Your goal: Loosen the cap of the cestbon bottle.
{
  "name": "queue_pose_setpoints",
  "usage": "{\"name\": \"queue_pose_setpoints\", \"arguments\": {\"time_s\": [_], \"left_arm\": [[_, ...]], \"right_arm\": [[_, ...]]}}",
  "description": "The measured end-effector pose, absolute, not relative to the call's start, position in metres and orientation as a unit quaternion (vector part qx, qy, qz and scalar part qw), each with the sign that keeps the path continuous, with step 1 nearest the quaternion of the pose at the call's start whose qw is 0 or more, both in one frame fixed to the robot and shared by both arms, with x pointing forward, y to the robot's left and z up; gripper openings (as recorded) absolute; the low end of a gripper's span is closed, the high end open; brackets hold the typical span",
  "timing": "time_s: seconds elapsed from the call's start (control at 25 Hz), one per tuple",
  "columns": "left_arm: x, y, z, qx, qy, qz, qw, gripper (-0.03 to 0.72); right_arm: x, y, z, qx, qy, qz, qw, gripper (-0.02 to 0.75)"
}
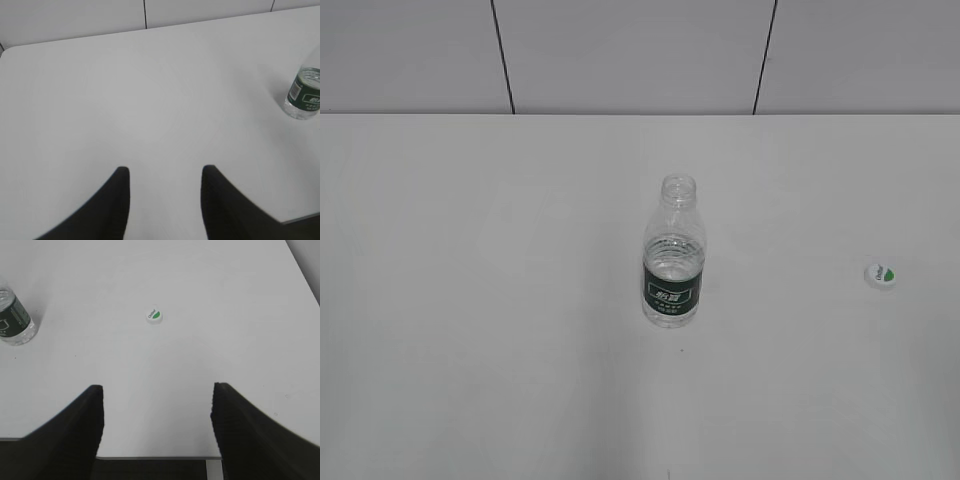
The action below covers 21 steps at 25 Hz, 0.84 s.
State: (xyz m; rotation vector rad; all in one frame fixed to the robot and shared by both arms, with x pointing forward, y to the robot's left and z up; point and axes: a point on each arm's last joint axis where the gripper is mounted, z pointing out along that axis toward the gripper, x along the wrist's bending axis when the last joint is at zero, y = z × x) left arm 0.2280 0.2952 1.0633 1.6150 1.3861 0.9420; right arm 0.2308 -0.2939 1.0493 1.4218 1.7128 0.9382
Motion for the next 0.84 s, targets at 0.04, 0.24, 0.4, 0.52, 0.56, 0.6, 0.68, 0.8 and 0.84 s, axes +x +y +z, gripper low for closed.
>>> {"name": "queue_pose_setpoints", "arguments": {"time_s": [0.04,0.24,0.4,0.52,0.56,0.6,0.68,0.8,0.84], "left_arm": [[0.228,0.295,1.0633,0.636,0.548,0.372,0.396,0.287],[0.2279,0.2928,1.0635,0.633,0.551,0.365,0.404,0.255],[0.2279,0.2924,1.0636,0.633,0.55,0.364,0.406,0.246],[0.2279,0.2924,1.0636,0.633,0.55,0.364,0.406,0.246],[0.2279,0.2924,1.0636,0.633,0.55,0.364,0.406,0.245],[0.2279,0.2924,1.0636,0.633,0.55,0.364,0.406,0.244],[0.2279,0.2924,1.0636,0.633,0.55,0.364,0.406,0.244],[0.2279,0.2924,1.0636,0.633,0.55,0.364,0.406,0.243],[0.2279,0.2924,1.0636,0.633,0.55,0.364,0.406,0.242]], "right_arm": [[0.2308,-0.2939,1.0493,0.551,0.662,0.363,0.355,0.521],[0.2308,-0.2942,1.0493,0.551,0.662,0.361,0.357,0.521],[0.2309,-0.2942,1.0494,0.551,0.662,0.361,0.357,0.521],[0.2309,-0.2943,1.0494,0.551,0.662,0.361,0.358,0.521],[0.2309,-0.2943,1.0494,0.551,0.662,0.361,0.358,0.521],[0.2309,-0.2943,1.0494,0.551,0.662,0.361,0.358,0.521],[0.2309,-0.2943,1.0494,0.551,0.662,0.361,0.358,0.521],[0.2309,-0.2943,1.0494,0.551,0.662,0.361,0.358,0.521],[0.2309,-0.2943,1.0494,0.551,0.662,0.361,0.358,0.521]]}}
